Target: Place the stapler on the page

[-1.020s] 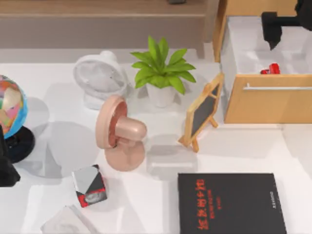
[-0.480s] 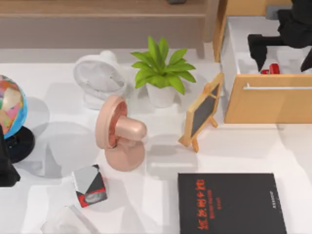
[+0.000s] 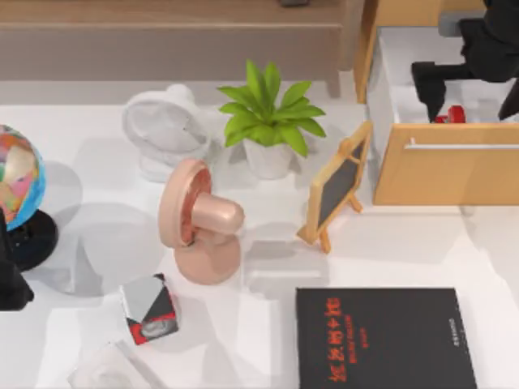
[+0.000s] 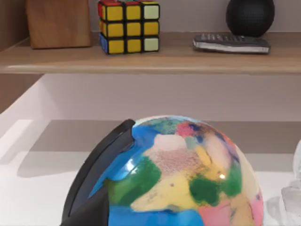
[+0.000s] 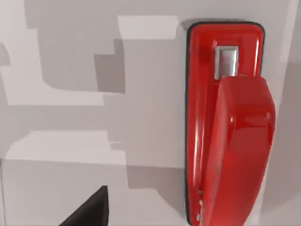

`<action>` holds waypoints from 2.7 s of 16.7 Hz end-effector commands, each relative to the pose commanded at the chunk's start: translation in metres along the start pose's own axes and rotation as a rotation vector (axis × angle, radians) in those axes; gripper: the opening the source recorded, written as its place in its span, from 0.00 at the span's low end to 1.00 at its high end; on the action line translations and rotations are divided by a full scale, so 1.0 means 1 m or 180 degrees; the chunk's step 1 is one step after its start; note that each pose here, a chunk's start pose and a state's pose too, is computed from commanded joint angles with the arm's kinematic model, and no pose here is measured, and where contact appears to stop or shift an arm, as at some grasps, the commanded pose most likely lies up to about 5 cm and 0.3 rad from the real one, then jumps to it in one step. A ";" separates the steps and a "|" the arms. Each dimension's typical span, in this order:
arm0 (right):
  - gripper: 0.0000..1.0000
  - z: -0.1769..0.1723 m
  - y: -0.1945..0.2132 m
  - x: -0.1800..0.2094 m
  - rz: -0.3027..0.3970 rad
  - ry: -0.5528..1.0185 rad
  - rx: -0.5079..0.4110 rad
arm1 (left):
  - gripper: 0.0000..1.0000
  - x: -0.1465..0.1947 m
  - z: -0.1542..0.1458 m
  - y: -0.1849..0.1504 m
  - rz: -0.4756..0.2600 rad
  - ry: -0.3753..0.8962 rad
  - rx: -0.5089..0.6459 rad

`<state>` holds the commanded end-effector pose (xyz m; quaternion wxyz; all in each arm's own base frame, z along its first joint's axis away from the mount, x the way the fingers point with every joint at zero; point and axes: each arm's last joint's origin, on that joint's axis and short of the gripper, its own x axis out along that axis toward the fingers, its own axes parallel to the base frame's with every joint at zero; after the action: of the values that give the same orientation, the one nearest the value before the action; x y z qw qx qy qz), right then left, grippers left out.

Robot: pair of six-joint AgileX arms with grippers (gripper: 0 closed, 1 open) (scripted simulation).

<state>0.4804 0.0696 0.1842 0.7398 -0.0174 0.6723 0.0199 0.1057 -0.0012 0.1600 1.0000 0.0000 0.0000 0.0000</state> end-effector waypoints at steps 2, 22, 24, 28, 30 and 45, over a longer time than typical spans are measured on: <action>1.00 -0.001 0.000 0.001 0.0005 -0.0005 -0.0031 | 1.00 0.000 0.000 0.000 0.0000 0.0000 0.0000; 1.00 0.002 0.000 0.048 0.0009 -0.0013 -0.0032 | 1.00 0.000 0.000 0.000 0.0000 0.0000 0.0000; 1.00 0.002 0.000 0.048 0.0009 -0.0013 -0.0032 | 1.00 0.000 0.000 0.000 0.0000 0.0000 0.0000; 0.77 0.002 0.000 0.048 0.0009 -0.0013 -0.0032 | 1.00 0.000 0.000 0.000 0.0000 0.0000 0.0000; 0.62 0.002 0.000 0.048 0.0009 -0.0013 -0.0032 | 1.00 0.000 0.000 0.000 0.0000 0.0000 0.0000; 0.00 0.002 0.000 0.048 0.0009 -0.0013 -0.0032 | 1.00 0.000 0.000 0.000 0.0000 0.0000 0.0000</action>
<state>0.4874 0.0702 0.1364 0.7410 -0.0201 0.6707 0.0244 0.1057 -0.0012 0.1600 1.0000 0.0000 0.0000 0.0000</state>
